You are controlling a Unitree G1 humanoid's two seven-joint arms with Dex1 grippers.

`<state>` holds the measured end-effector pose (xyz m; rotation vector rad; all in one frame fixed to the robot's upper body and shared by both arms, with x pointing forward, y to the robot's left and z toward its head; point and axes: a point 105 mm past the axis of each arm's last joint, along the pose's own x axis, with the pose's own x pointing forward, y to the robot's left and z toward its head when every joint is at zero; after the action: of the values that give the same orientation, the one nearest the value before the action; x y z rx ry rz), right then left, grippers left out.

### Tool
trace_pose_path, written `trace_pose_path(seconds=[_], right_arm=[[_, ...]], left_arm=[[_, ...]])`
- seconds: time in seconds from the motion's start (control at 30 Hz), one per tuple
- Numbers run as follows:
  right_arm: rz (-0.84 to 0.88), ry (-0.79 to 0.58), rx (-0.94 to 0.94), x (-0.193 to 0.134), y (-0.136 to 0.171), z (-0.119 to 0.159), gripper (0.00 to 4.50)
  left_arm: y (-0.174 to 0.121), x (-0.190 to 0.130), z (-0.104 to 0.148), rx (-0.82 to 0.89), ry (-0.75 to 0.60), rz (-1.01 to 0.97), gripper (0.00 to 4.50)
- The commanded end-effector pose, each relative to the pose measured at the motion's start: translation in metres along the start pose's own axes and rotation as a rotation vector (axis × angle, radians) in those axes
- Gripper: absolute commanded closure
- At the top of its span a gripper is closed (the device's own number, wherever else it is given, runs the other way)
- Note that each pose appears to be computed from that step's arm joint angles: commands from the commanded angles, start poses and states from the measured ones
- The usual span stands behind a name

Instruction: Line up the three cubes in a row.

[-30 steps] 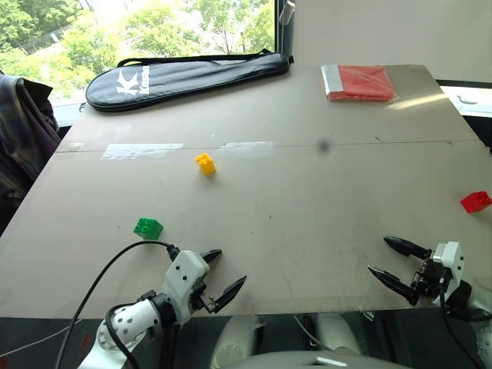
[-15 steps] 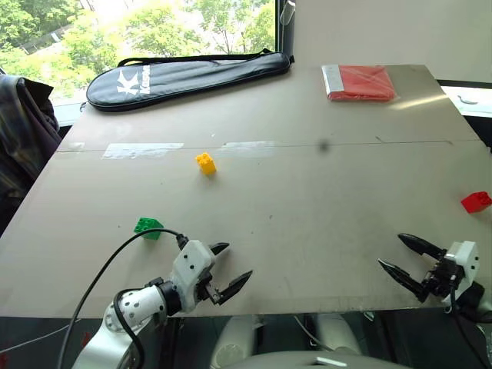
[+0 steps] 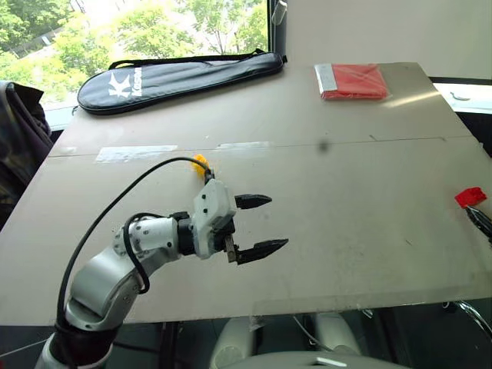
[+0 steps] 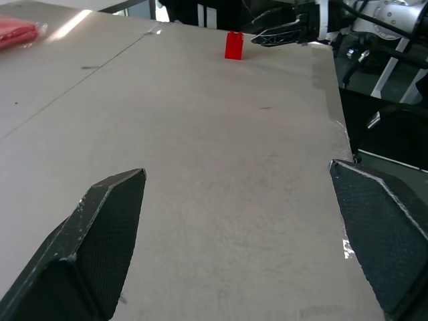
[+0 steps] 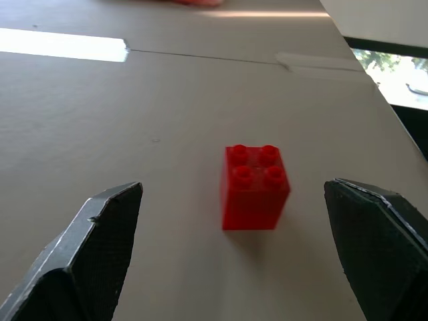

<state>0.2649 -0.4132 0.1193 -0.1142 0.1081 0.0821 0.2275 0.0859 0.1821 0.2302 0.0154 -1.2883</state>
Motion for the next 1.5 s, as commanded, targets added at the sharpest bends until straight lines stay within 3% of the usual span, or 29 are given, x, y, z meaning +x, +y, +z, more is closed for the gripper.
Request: trace_pose_path(seconds=[0.03,0.23,0.5,0.63,0.77,0.9,0.97,1.13,1.33,1.5], right_arm=[[-0.03,0.026,0.01,0.007,-0.013,0.001,0.0],[0.059,0.035,0.102,0.025,-0.007,-0.002,0.0],[0.062,0.065,0.061,0.037,-0.005,-0.009,0.0],[0.064,0.045,0.047,0.037,-0.006,-0.006,1.28],[0.077,0.036,0.035,0.038,-0.004,-0.005,3.11],[0.103,0.023,0.008,0.039,0.003,-0.007,3.24],[0.176,0.011,-0.016,0.039,0.019,-0.01,3.24],[0.345,-0.027,-0.044,0.039,0.092,-0.011,3.24],[0.513,-0.118,0.031,0.029,0.227,0.009,3.24],[0.756,-0.118,-0.091,0.021,0.279,0.006,3.24]], left_arm=[[-0.003,0.002,0.006,0.011,0.001,-0.037,0.02],[-0.004,0.004,0.01,0.022,0.005,-0.06,0.02],[-0.002,0.004,0.015,0.038,0.006,-0.061,0.02],[0.0,0.004,0.014,0.044,0.017,-0.062,0.0],[0.001,0.004,0.015,0.049,0.018,-0.071,0.0],[0.005,0.002,0.011,0.056,0.032,-0.066,0.0],[0.008,-0.001,0.008,0.054,0.042,-0.051,0.0],[0.011,-0.009,-0.005,0.041,0.076,-0.022,0.0],[0.013,-0.011,-0.011,0.046,0.085,-0.015,0.0],[0.015,-0.011,-0.011,0.048,0.093,-0.025,0.0]])
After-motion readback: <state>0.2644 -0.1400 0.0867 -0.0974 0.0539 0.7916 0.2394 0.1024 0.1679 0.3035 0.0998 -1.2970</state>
